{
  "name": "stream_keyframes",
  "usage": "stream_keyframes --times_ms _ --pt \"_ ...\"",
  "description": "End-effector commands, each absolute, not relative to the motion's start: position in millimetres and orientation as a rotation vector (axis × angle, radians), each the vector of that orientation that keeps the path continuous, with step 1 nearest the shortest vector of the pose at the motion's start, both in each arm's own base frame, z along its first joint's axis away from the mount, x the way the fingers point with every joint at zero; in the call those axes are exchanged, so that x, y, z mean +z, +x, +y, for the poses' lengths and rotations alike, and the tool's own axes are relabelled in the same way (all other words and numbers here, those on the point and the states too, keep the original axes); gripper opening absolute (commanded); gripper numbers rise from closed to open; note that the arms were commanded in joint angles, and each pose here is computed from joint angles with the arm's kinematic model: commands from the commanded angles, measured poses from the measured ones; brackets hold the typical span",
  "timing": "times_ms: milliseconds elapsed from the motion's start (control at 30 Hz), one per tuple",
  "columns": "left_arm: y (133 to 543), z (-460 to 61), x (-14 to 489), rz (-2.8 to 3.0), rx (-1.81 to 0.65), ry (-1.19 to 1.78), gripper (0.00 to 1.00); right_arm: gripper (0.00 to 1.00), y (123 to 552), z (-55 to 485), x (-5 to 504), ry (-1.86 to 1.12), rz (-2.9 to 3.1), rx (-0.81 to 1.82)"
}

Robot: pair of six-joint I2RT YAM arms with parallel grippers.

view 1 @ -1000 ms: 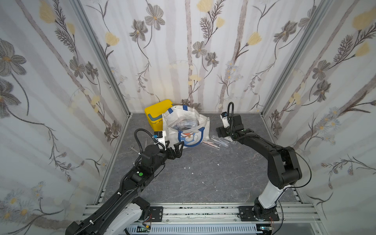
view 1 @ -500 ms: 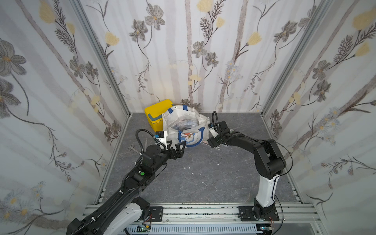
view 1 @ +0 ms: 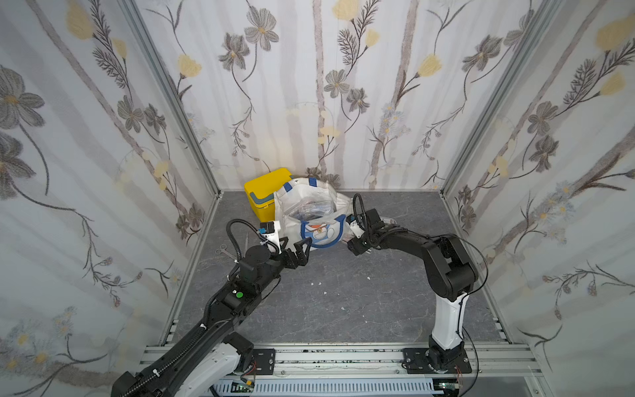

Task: Put the compass set into the canvas bag
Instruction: Pick up the compass set at the center of the board.

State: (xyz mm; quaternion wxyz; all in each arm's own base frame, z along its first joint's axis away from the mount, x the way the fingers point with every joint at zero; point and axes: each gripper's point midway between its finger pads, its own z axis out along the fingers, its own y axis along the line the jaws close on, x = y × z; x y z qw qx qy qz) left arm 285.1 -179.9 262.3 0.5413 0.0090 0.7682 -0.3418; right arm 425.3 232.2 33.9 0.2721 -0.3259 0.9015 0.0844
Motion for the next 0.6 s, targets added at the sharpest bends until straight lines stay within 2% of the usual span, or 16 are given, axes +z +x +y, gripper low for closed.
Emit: stream_keyframes --times_ms 0,167,567 --pt "287 -179 267 1.803 -0.808 0.022 1.00 0.75 420 236 30 -0.896 2.435 0.258" --pt "288 -179 267 1.802 -0.806 0.020 1.00 0.69 410 237 24 -0.935 2.452 0.272" --pt "288 -180 269 1.797 -0.807 0.027 1.00 0.66 376 234 1 -1.047 2.517 0.270"
